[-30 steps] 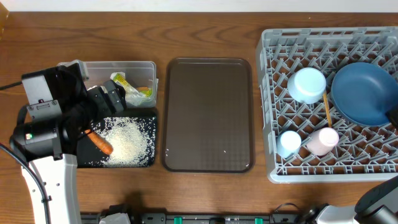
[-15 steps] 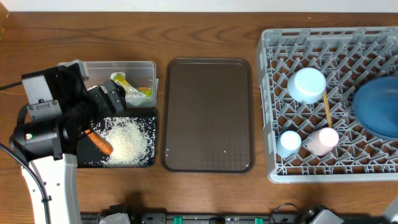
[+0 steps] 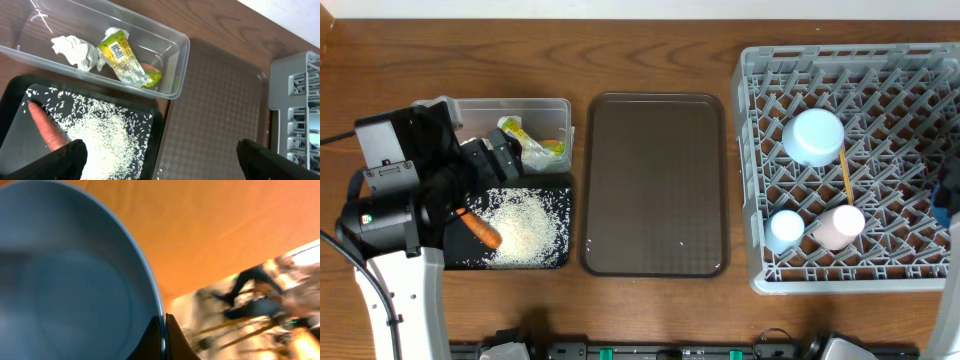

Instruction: Sort waste into correct bins and load items into the dishwasher rack

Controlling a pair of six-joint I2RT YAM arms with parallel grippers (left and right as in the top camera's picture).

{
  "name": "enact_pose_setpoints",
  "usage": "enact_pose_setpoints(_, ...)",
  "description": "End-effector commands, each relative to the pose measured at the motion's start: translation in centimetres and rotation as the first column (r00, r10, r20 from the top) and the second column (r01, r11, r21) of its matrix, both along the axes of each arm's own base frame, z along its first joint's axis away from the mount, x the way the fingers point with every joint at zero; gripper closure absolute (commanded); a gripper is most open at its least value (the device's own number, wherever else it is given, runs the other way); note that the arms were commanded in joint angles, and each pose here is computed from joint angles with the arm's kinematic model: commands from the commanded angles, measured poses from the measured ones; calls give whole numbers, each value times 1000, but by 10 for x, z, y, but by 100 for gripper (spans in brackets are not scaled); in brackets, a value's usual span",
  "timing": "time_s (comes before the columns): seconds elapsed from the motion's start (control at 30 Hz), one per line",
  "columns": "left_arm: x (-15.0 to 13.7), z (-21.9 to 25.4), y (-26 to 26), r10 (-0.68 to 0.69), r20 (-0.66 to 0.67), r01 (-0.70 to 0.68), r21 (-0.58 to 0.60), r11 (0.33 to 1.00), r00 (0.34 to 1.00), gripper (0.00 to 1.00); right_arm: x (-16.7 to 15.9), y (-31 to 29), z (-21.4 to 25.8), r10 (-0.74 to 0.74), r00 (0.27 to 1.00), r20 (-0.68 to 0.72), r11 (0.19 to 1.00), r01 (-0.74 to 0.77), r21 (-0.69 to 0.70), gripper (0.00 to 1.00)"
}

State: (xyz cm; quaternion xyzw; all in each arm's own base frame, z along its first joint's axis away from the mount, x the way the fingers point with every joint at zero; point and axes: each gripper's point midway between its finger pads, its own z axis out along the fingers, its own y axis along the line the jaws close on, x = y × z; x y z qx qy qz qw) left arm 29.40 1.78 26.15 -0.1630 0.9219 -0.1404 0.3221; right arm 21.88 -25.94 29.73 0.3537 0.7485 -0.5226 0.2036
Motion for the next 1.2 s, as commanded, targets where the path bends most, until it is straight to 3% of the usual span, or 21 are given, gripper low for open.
enact_pose_setpoints(0.0, -1, 0, 3, 3, -1, -3, 18, 1000, 1000, 2, -12, 0, 41, -77, 947, -311, 984, 23, -175, 99)
enact_pose_setpoints(0.17, -1, 0, 4, 3, -1, -3, 18, 1000, 1000, 2, 6, 3, 48, -49, 875, -482, 982, -46, -184, 99)
enact_pose_setpoints(0.4, -1, 0, 4, 3, -1, -3, 17, 1000, 1000, 2, 23, 0, 22, -18, 818, -574, 987, -77, -140, 99)
enact_pose_setpoints(0.6, -1, 0, 3, 3, -1, -3, 17, 1000, 1000, 2, 51, 6, -10, 45, 728, -684, 986, -142, -85, 99)
enact_pose_setpoints(1.03, -1, 0, 3, 3, -1, -3, 17, 1000, 1000, 2, 103, 39, -56, 192, 630, -752, 957, -290, 2, 98)
enact_pose_setpoints(1.17, -1, 0, 3, 3, -1, -3, 17, 1000, 1000, 2, 119, 56, -63, 267, 630, -729, 933, -358, 33, 90)
